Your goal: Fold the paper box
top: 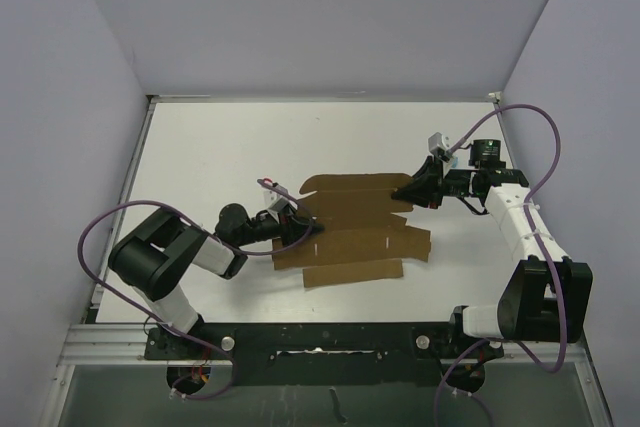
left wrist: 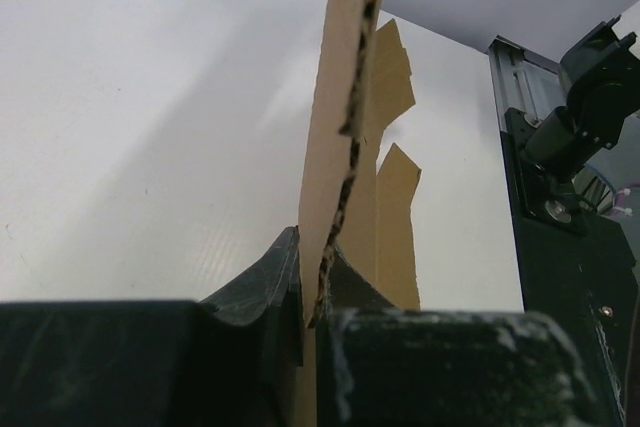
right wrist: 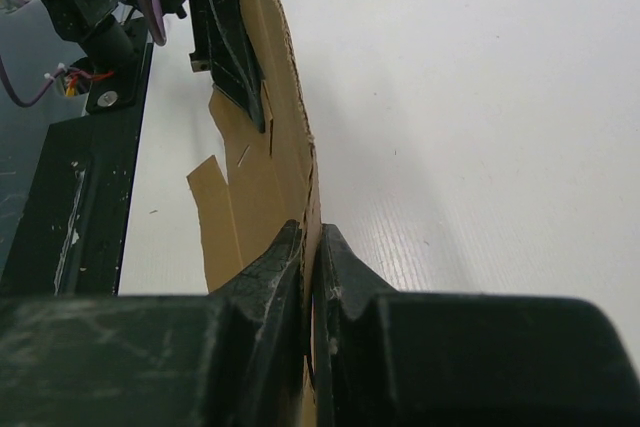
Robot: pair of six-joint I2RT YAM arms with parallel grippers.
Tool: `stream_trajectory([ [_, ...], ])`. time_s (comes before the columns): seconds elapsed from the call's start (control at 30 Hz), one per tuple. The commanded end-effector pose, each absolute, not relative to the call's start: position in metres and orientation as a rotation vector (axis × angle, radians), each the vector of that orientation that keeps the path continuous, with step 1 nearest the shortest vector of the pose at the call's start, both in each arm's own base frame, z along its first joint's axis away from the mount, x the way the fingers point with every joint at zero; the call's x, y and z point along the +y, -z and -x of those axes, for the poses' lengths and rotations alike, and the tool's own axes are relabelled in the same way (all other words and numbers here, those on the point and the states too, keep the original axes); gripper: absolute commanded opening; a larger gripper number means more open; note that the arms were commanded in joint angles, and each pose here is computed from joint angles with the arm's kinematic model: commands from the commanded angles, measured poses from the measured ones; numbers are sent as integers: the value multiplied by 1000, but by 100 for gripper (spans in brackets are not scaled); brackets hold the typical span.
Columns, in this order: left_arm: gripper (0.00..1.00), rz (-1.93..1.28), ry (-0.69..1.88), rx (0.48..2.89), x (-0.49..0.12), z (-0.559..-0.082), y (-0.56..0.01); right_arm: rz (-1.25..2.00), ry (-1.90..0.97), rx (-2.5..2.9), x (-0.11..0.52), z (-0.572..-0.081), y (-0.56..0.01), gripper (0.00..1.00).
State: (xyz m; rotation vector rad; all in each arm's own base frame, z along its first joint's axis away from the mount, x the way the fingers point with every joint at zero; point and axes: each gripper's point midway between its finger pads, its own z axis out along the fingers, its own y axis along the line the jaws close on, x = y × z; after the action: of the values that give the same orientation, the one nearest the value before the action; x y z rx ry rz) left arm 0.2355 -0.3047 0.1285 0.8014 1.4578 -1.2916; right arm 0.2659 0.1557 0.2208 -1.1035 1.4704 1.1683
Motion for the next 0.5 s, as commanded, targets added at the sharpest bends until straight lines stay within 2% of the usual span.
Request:
stream_trajectory([
  [0.0,0,-782,1269,1331,-302,-242,-160,1131,-1158,1383,158,-264,-244,0],
  [0.03,3,-749,1266,1342,-298,-244,-162,1129,-1152,1392,157,-265,-243,0],
  [0.1,22,-648,1259,1386,-285,-247,-164,1120,-1136,1409,154,-268,-243,0],
  [0.13,29,-596,1257,1396,-277,-247,-170,1115,-1129,1413,153,-270,-243,0],
  [0.3,42,-312,1212,1597,-234,-246,-164,1090,-1119,1441,148,-273,-243,0],
  [0.47,55,-184,1071,1754,-202,-230,-170,1077,-1097,1467,146,-278,-241,0],
])
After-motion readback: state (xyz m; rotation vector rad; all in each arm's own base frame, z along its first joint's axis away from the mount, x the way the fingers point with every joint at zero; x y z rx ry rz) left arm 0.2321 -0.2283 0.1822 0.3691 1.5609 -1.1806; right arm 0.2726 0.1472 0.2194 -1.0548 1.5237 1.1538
